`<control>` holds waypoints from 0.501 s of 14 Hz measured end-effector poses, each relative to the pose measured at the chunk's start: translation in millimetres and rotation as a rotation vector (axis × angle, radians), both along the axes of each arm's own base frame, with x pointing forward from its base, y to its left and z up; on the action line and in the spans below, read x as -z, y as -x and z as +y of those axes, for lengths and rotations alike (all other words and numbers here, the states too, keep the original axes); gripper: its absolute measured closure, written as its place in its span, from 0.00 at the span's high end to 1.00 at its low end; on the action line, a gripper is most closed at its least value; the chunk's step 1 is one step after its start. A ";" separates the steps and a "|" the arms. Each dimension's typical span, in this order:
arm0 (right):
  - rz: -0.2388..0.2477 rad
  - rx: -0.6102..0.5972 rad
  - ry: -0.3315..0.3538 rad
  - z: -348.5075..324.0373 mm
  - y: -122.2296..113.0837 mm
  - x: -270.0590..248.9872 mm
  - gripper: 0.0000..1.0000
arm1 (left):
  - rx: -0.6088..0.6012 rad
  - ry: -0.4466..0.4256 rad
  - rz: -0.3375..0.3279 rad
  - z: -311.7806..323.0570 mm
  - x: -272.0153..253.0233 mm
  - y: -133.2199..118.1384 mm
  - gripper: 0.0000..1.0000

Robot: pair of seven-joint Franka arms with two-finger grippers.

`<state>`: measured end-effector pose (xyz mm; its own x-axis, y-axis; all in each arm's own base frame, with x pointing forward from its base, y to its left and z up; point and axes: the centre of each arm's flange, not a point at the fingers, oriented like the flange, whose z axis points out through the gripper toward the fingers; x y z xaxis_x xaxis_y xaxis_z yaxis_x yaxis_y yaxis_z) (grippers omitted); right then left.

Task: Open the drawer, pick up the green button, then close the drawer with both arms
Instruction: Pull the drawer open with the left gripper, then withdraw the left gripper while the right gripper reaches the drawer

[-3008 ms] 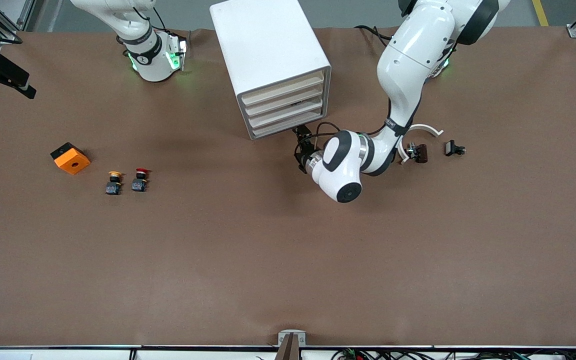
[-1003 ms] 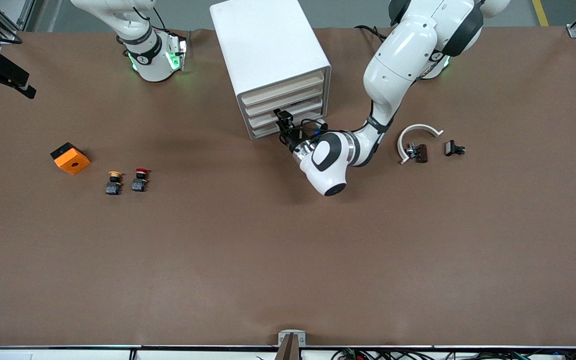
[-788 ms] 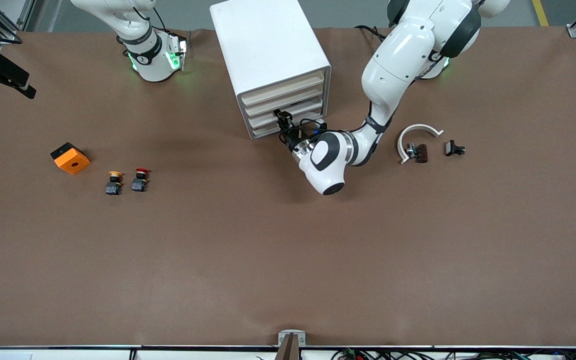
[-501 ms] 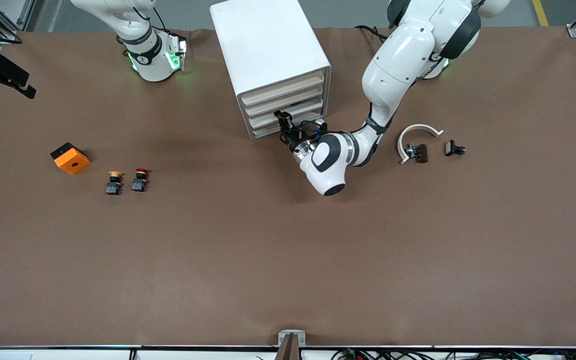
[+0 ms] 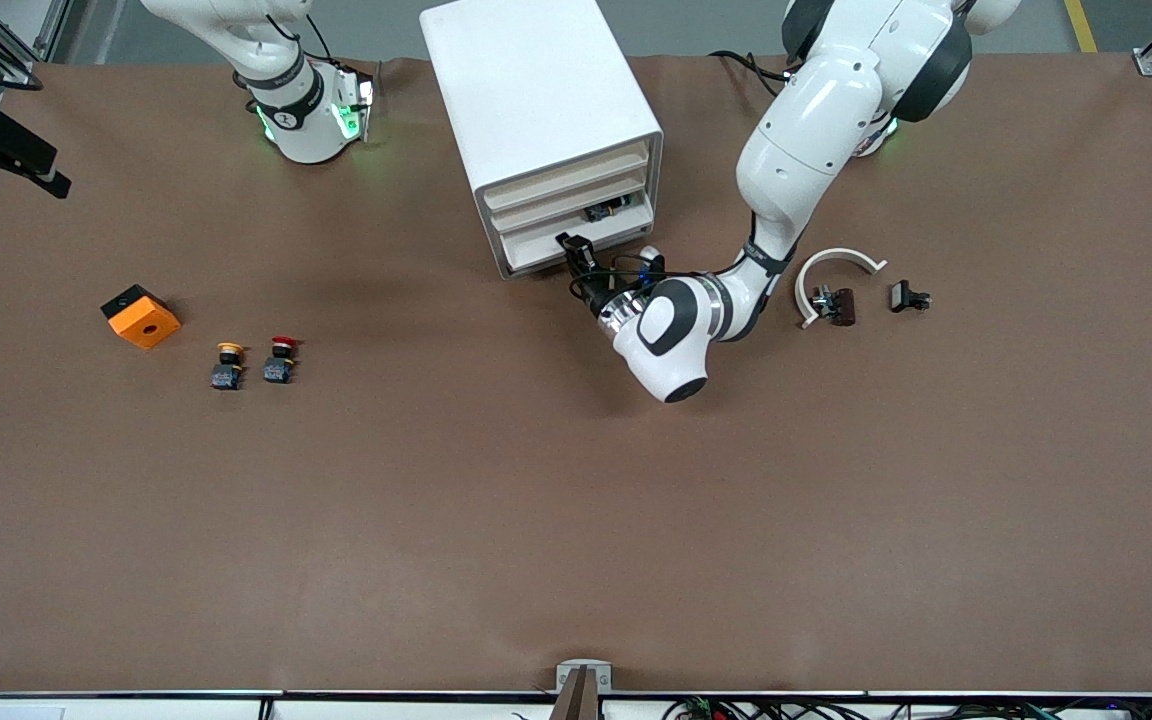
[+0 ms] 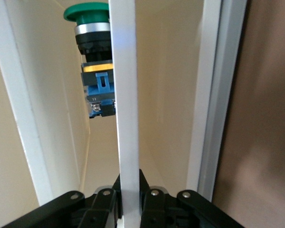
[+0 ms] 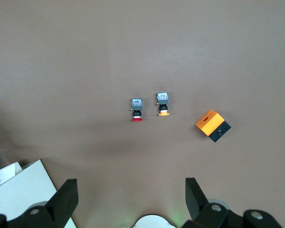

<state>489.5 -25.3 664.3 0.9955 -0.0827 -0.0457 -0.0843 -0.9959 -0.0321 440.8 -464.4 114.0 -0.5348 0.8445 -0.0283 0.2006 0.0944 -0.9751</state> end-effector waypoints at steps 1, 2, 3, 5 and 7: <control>0.016 -0.005 0.000 1.6 -6.3 8.6 1.00 | -0.010 -0.001 -0.006 3.6 -1.7 -7.0 0.10; 0.035 -0.017 -0.001 2.7 -13.8 19.0 1.00 | -0.023 -0.001 -0.013 8.4 -3.8 -15.5 0.10; 0.049 -0.036 -0.002 3.8 -21.6 27.9 1.00 | -0.040 0.001 -0.021 15.6 -5.8 -25.9 0.10; 0.062 -0.060 -0.003 8.1 -31.7 35.8 1.00 | -0.076 0.004 -0.031 31.5 -8.6 -45.5 0.10; 0.070 -0.072 -0.004 12.4 -34.3 38.4 1.00 | -0.088 0.008 -0.039 36.0 -9.1 -53.8 0.10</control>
